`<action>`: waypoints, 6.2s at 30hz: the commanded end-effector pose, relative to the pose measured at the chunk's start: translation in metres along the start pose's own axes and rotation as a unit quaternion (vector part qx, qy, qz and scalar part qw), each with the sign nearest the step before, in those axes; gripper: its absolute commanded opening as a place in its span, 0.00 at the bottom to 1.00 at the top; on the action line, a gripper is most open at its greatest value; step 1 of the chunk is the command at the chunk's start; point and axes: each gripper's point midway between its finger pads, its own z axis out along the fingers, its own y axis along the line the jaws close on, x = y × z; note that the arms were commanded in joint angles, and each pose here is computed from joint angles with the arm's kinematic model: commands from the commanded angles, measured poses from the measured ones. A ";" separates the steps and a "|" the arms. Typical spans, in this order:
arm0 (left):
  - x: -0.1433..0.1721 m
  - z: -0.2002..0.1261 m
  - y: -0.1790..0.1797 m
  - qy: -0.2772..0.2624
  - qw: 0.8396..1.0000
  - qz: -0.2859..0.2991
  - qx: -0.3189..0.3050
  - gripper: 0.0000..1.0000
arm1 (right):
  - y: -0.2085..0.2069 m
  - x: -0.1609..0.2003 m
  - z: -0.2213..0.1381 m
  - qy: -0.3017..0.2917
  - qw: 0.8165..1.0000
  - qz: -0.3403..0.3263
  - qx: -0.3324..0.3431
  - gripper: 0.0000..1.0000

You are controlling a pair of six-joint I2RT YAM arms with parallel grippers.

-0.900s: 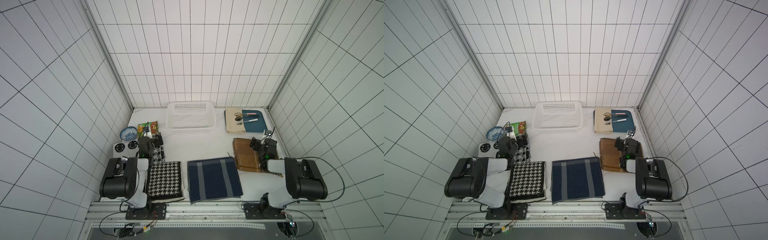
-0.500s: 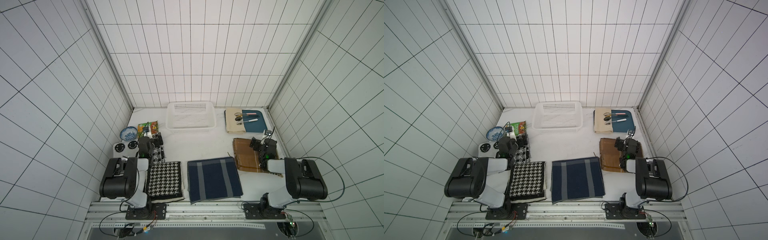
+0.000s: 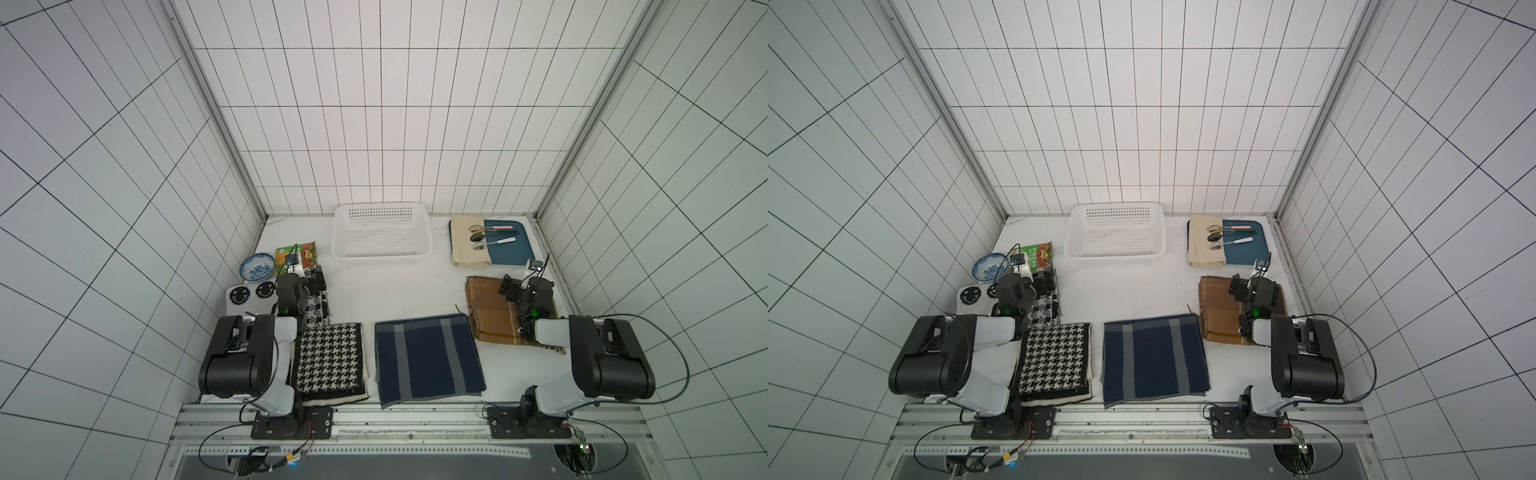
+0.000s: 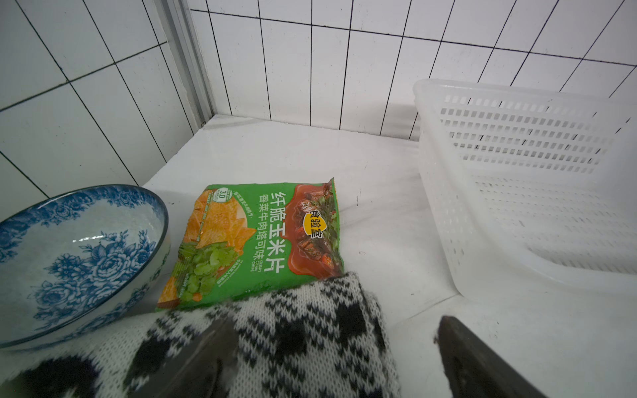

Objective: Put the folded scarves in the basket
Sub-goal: Move the basket to the center of the board, then pick up the scarf at the center of the board.

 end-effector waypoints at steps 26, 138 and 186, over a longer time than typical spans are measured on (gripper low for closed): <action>-0.040 0.095 -0.085 0.167 0.978 -0.105 0.072 0.74 | 0.165 -0.092 -0.190 -0.018 0.929 0.062 -0.365 0.82; 0.152 -0.158 -0.224 0.272 0.944 -0.035 0.186 0.87 | 0.158 -0.071 -0.187 0.010 0.939 0.057 -0.339 0.79; 0.166 -0.141 -0.198 0.274 0.935 -0.077 0.211 0.58 | 0.168 0.159 -0.207 0.353 0.895 -0.032 -0.270 0.66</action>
